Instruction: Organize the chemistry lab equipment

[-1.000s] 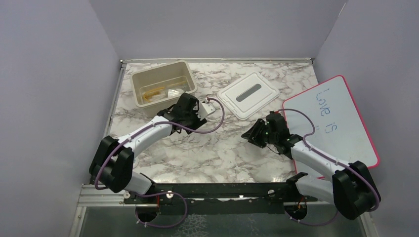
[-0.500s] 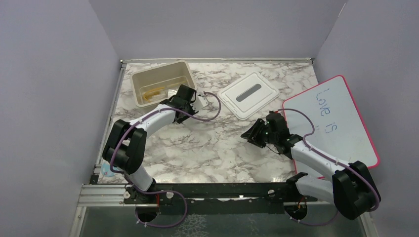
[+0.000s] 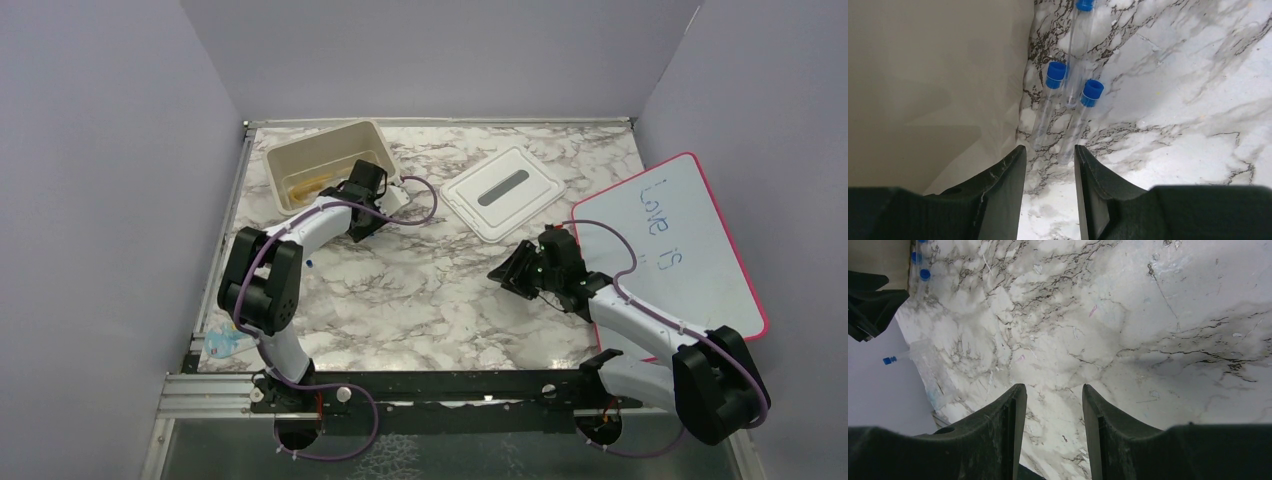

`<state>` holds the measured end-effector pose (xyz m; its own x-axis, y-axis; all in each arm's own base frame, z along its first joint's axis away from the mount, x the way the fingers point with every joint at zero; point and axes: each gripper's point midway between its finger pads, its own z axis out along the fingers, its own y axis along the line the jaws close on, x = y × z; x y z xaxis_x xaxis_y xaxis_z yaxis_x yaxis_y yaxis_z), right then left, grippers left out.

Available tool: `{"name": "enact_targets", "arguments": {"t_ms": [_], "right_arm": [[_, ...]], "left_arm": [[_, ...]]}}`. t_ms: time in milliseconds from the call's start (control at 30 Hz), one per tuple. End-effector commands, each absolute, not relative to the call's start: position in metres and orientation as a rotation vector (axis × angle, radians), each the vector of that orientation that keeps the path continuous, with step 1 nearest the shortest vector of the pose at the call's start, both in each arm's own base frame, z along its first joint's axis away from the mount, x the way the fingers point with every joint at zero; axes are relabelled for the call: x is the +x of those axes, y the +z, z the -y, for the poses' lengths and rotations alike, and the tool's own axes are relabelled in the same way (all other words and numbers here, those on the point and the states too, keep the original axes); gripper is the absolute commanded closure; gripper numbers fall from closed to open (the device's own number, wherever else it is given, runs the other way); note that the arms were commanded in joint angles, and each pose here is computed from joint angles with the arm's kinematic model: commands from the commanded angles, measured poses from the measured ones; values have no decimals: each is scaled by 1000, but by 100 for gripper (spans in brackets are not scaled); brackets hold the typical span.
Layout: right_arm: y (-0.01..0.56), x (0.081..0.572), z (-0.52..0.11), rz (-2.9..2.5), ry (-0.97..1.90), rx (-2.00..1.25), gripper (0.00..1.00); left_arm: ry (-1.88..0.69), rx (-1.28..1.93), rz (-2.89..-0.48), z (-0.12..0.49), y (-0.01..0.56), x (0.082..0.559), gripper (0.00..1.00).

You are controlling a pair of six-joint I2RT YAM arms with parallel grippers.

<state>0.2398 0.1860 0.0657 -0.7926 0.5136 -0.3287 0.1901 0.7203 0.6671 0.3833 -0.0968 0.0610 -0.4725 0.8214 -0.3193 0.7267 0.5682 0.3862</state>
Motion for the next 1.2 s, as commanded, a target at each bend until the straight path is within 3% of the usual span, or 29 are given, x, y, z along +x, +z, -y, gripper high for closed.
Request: {"name": "enact_targets", "arguments": {"t_ms": [0,300,600,733,1167], "right_arm": [[69,242,-186,-2420,857,520,50],[69,241,-185,-2421,856,515,50],[70,240,-185,-2418,860,513,50],[71,240,-186,-2415,862,509,50],[73,242,-186,-2414,860,513,50]], "left_arm": [[158,1243,-2342,105,65,380,57],[9,1329,-2351,117,55,361,57],[71,1329,-2394,108,43,362,64],[174,1293,-2417,97,40,372,63],[130,1295,-2413,99,34,373,62]]}}
